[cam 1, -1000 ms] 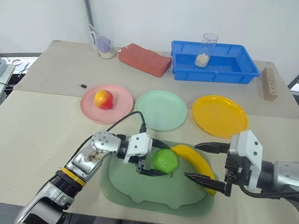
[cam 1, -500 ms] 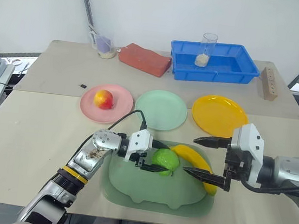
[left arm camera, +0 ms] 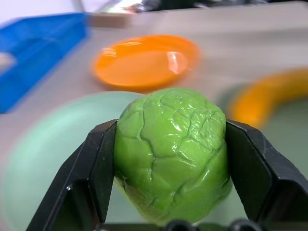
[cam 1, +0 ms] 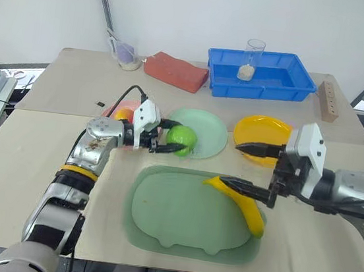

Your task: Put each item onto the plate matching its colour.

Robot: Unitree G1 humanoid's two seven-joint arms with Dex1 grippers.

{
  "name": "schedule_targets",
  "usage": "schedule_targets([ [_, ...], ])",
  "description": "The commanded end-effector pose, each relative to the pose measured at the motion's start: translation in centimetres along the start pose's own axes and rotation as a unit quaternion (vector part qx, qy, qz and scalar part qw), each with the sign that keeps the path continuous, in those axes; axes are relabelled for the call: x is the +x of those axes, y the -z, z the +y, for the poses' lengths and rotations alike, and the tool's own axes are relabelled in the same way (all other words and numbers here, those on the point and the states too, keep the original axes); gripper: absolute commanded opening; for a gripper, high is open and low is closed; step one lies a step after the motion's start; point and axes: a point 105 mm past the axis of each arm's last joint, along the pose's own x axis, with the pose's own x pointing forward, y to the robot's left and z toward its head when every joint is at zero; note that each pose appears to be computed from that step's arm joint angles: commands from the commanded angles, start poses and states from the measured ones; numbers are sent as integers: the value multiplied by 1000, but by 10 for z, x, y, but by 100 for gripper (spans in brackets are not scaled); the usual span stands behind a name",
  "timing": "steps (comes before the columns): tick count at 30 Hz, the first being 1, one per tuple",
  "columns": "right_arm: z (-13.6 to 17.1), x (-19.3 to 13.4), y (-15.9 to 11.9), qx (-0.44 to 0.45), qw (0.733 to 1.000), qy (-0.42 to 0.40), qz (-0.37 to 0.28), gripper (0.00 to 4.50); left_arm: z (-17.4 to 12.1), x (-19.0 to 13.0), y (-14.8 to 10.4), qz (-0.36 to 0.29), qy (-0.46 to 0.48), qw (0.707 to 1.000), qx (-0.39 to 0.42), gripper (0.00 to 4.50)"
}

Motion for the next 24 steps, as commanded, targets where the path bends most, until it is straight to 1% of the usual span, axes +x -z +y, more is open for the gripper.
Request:
schedule_targets([
  [1, -15, 10, -12, -29, 998, 51, 0, 450, 16, 20, -8, -20, -55, 998, 20, 291],
  [6, -26, 22, -16, -19, 996, 92, 7, 450, 19, 39, 13, 12, -99, 995, 9, 291],
  [10, -27, 22, -16, -23, 994, 102, 13, 450, 18, 42, 24, 21, -108, 994, -11, 291],
  [12, -27, 19, -13, -20, 994, 107, 18, 450, 15, 42, 25, 13, -98, 995, -18, 387],
  [14, -26, 17, -8, -21, 994, 106, 27, 450, 14, 41, 21, 0, -88, 996, -24, 441],
  [19, -25, 10, 6, -5, 993, 111, 49, 450, 19, 33, 0, -41, -70, 996, -20, 441],
  [22, -26, 1, 22, 6, 990, 112, 80, 450, 20, 20, -12, -50, -51, 997, 7, 441],
  [24, -25, -7, 33, 11, 989, 109, 104, 450, 15, 8, -23, -55, -24, 998, 32, 441],
])
